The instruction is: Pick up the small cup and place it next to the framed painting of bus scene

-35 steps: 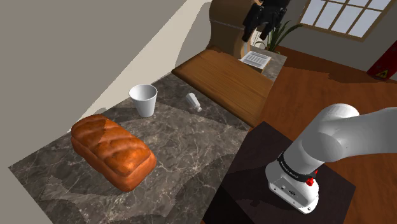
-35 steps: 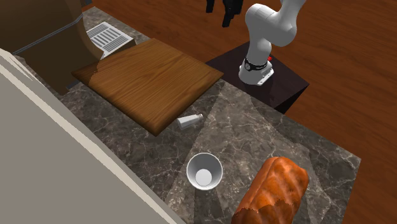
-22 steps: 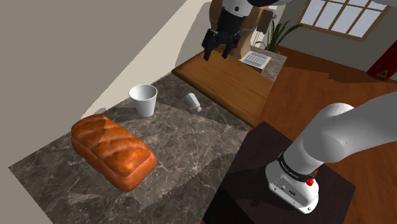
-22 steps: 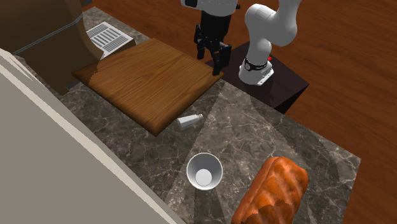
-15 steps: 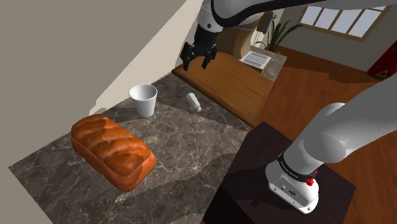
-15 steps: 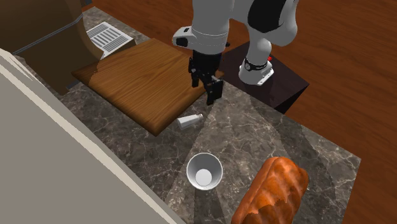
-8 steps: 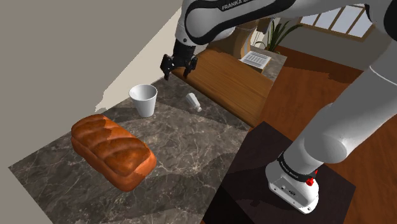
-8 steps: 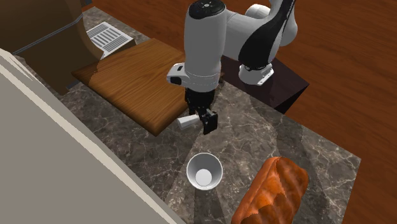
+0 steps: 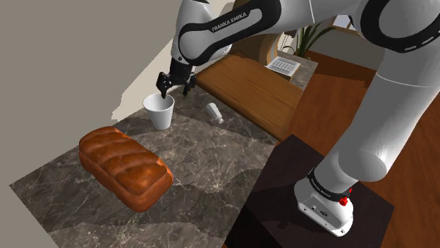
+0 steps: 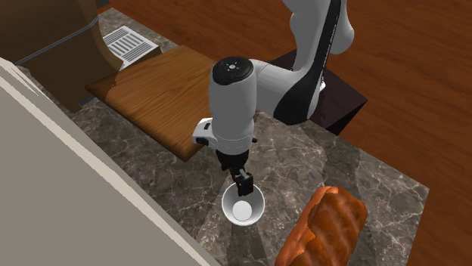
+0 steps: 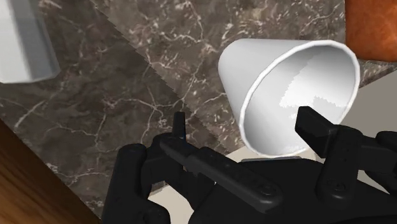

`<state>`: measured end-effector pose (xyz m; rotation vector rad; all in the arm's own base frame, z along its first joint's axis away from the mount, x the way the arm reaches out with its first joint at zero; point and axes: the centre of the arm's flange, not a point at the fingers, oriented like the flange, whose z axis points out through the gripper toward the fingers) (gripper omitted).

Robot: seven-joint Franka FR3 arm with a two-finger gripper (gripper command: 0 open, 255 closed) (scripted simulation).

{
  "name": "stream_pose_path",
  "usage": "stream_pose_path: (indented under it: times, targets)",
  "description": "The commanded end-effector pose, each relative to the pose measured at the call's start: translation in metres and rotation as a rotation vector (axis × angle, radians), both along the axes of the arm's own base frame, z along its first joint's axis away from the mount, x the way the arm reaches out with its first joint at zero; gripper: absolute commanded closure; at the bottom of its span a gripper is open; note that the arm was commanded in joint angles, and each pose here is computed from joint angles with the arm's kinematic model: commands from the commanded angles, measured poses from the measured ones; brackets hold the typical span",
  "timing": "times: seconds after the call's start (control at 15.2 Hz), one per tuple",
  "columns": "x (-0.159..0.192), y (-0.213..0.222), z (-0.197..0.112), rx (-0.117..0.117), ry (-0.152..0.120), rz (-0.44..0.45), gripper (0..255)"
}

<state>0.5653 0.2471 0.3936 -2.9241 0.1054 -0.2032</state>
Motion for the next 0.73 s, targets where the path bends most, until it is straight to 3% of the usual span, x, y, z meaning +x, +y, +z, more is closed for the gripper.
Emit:
stream_pose_path:
  times: [0.0,0.4,0.66]
  targets:
    - [0.006,0.006,-0.012,0.003,0.000,0.000,0]
    - [0.010,0.012,-0.040,0.003,0.000,0.000,0]
    - [0.010,0.012,-0.040,0.003,0.000,0.000,0]
